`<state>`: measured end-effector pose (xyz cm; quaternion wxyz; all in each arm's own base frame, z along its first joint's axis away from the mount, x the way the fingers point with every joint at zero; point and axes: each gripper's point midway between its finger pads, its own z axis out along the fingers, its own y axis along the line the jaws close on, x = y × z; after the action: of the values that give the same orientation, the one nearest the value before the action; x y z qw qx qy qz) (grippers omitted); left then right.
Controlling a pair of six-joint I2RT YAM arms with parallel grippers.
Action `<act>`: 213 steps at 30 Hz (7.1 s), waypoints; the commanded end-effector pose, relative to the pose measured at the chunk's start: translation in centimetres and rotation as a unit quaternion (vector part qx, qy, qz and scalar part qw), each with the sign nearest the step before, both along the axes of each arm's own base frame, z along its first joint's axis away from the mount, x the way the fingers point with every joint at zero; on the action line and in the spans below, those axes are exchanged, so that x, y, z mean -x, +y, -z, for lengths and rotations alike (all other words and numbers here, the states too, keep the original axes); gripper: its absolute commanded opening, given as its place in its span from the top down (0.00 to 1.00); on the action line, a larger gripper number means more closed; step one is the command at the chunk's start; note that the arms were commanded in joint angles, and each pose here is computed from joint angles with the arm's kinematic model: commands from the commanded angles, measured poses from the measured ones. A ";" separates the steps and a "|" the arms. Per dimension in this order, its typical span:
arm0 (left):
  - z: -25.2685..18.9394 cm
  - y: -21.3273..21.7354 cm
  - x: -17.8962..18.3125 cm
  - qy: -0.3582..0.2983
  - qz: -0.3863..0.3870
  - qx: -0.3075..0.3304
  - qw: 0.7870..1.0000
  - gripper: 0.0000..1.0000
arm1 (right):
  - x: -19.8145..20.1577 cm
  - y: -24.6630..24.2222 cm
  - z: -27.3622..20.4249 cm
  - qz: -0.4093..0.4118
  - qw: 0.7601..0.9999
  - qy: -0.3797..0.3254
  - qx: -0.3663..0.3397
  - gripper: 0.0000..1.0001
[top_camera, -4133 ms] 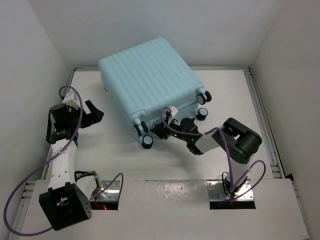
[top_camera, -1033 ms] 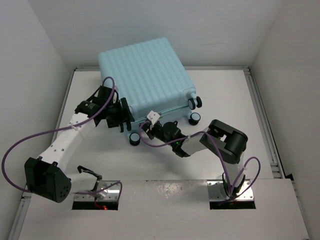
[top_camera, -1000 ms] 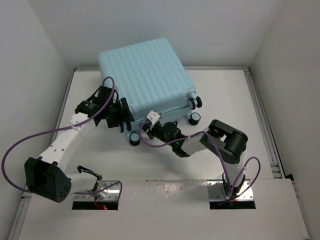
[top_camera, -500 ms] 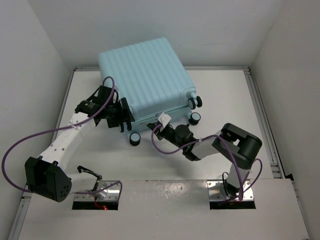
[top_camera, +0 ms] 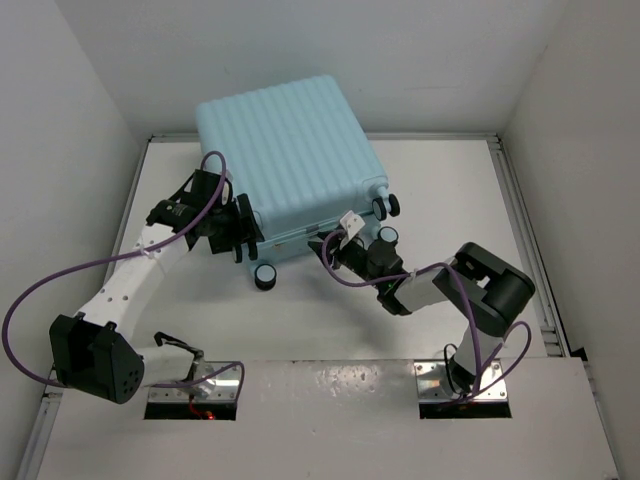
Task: Pack the luggage
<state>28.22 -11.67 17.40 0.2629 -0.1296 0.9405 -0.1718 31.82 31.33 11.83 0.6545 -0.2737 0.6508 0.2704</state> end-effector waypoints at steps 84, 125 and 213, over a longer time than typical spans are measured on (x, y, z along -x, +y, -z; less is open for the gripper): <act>3.9 2.3 0.5 0.065 -0.043 -0.032 0.996 0.96 | -3.2 6.1 -13.0 0.019 0.973 -0.150 -0.176 1.00; 6.2 7.7 1.1 0.112 -0.125 -0.094 0.981 1.00 | -5.0 -11.2 -4.7 0.222 0.971 -0.072 0.043 1.00; 3.6 21.3 -19.8 -0.075 -0.101 -0.246 0.961 0.10 | -38.3 -22.0 -2.5 0.278 0.929 -0.193 -0.147 1.00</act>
<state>41.48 4.05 16.22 0.2773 -0.0895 0.9566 0.0051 70.89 14.33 10.10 0.8170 -0.0935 0.5492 0.1489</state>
